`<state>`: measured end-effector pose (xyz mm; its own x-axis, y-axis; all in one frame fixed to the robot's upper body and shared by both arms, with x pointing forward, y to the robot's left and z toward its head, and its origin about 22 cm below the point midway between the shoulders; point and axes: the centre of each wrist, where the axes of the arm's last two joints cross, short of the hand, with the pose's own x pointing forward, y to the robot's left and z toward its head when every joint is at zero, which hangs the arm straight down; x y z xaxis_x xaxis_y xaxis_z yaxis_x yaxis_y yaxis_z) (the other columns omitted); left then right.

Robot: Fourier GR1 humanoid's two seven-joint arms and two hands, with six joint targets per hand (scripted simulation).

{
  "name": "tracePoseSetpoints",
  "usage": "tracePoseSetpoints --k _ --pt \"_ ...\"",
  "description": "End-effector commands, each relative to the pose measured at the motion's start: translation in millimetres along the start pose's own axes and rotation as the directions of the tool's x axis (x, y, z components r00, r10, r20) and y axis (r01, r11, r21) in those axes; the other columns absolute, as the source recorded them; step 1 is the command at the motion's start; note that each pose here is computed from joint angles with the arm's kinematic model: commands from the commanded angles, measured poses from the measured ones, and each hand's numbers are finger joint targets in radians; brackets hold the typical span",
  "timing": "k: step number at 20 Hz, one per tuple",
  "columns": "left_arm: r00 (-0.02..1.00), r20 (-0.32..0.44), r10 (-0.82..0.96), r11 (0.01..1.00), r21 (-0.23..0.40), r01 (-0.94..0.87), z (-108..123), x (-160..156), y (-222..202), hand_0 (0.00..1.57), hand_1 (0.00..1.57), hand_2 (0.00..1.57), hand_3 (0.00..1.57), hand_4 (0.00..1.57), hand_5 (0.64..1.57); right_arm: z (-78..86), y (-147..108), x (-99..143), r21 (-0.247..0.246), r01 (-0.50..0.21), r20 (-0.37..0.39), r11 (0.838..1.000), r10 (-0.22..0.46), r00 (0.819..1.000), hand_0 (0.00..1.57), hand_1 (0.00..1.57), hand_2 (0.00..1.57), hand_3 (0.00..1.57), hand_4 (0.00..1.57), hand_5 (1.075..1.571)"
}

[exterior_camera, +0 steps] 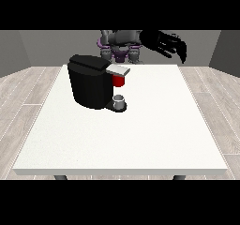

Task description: Insert the coffee pod into the coffee machine and close the lid

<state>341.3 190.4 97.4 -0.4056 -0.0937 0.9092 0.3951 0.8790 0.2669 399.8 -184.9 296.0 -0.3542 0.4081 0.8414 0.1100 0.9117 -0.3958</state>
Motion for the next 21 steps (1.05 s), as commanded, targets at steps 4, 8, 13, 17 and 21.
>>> tracePoseSetpoints --k 4,8,13,17,21 --pt "1.0 0.026 -0.011 1.0 -0.01 0.012 2.6 2.7 7.9 0.0 0.0 0.0 0.0 0.31 1.571 -16.4 18.9 11.6 0.041 0.025 0.083 0.999 -0.028 0.996 0.0 0.0 0.0 0.0 0.05 1.571" --pt "1.0 -0.004 0.021 0.999 0.03 -0.02 4.8 -1.6 14.0 0.0 0.0 0.0 0.0 0.3 1.571 -18.9 35.1 16.3 0.078 0.06 0.119 0.995 -0.069 0.99 0.0 0.0 0.0 0.0 0.0 1.571" --pt "1.0 -0.013 0.019 1.0 0.023 -0.018 18.2 -0.8 6.6 0.0 0.0 0.0 0.0 0.32 1.571 -11.5 51.9 -18.0 0.146 0.096 0.163 0.985 -0.119 0.979 0.0 0.0 0.0 0.0 0.0 1.571" --pt "0.994 -0.098 0.051 0.997 0.062 -0.045 38.1 -20.8 22.2 0.0 0.0 0.0 0.0 0.25 1.571 13.7 109.1 -27.1 0.244 0.121 0.178 0.962 -0.167 0.97 0.0 0.0 0.0 0.0 0.22 1.571" --pt "0.982 -0.167 0.083 0.984 0.173 -0.054 77.8 -47.0 31.2 0.0 0.0 0.0 0.0 0.27 1.571 39.0 136.2 -54.5 0.338 0.194 0.112 0.921 -0.244 0.963 0.0 0.0 0.0 0.0 0.26 1.571"
